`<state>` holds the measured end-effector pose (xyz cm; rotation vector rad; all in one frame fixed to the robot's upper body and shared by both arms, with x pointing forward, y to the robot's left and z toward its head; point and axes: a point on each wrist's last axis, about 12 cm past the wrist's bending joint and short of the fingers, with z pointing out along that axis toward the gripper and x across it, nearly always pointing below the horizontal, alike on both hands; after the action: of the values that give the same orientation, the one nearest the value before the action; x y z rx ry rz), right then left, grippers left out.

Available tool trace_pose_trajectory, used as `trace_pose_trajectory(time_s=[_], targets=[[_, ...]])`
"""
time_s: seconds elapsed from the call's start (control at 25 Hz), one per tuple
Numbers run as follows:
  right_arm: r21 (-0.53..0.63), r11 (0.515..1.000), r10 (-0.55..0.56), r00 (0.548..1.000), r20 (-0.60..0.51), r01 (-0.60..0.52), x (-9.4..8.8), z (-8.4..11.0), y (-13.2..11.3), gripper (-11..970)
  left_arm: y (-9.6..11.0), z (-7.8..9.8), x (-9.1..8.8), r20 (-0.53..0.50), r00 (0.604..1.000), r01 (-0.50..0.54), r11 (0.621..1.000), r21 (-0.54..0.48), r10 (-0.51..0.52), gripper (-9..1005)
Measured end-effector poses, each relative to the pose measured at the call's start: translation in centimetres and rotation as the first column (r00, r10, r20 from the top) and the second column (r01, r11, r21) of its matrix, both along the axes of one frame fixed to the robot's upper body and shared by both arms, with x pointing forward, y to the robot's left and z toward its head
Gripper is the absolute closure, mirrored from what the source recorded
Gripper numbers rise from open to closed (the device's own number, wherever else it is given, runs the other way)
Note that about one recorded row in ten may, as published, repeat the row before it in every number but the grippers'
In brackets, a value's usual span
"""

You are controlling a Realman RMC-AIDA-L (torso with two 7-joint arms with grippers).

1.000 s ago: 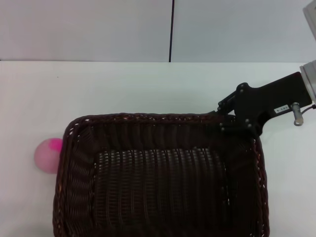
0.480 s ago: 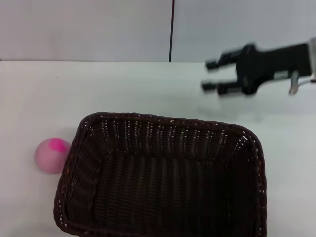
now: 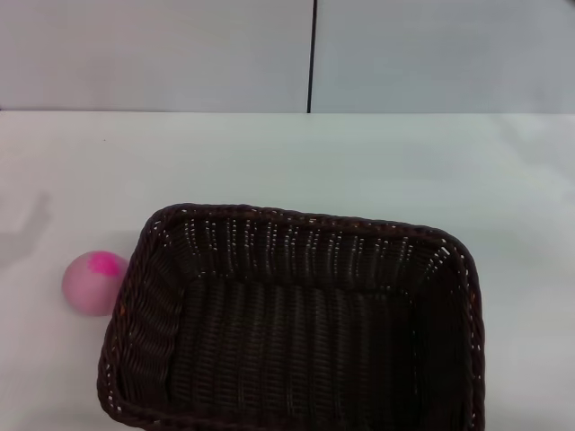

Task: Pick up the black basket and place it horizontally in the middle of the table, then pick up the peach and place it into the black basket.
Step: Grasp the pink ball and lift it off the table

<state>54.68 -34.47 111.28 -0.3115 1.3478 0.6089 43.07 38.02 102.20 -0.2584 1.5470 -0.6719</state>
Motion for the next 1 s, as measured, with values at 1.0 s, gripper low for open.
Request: trace_pose_trajectory(time_s=[1.0], targets=[[0.162, 0.922, -0.339, 0.935, -0.1, 0.352, -6.1, -4.8, -4.6, 402, -1.4, 0.1, 0.1, -0.208, 0.866, 0.5, 0.784, 0.367, -0.455, 180]])
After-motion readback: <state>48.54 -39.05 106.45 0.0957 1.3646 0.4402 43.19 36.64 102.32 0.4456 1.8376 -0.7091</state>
